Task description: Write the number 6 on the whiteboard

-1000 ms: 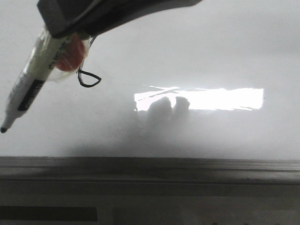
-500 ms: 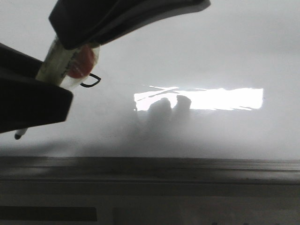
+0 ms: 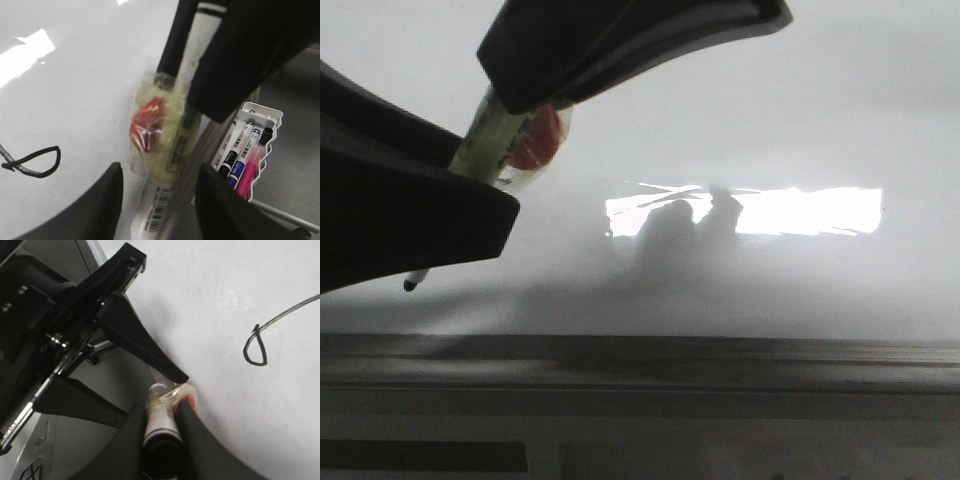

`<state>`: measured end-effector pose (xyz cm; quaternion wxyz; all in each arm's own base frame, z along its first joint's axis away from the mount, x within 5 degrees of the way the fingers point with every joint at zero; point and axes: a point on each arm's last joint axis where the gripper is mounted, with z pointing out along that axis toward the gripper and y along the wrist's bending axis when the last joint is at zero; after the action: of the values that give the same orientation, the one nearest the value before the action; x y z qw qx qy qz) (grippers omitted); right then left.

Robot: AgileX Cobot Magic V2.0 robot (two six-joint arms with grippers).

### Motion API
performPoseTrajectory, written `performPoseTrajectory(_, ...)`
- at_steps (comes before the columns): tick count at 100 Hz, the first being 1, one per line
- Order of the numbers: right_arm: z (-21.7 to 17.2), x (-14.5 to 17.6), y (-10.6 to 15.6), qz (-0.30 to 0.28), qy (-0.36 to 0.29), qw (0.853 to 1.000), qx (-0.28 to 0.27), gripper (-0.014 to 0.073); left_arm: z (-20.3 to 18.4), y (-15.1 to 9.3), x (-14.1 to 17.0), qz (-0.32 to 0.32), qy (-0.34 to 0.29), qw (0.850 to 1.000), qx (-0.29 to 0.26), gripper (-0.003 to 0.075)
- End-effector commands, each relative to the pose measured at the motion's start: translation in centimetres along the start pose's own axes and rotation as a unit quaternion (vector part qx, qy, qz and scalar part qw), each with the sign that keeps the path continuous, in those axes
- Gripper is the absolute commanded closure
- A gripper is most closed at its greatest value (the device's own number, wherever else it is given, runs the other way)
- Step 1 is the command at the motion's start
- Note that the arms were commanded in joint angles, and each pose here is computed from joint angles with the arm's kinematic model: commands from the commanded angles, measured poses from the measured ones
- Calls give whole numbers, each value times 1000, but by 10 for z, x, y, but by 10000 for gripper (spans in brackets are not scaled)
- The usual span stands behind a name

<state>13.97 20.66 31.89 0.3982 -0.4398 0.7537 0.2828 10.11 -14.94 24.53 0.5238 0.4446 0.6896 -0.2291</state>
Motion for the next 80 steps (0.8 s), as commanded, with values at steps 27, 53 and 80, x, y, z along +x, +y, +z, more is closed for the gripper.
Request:
performPoseTrajectory(27,-13,-15,-1,-5,-43,999,10,657,-2,2,-16,-2,-39,999,-4,667)
performPoseTrajectory(53,-13,-15,0,-5,-40,999,9,589,-2,2,-16,-5,-41,999,-4,741)
performPoseTrajectory(80,-13,-19,-3,-4,-64,998,23,-22,-3,11,-15,-144,-44,988,-33,741)
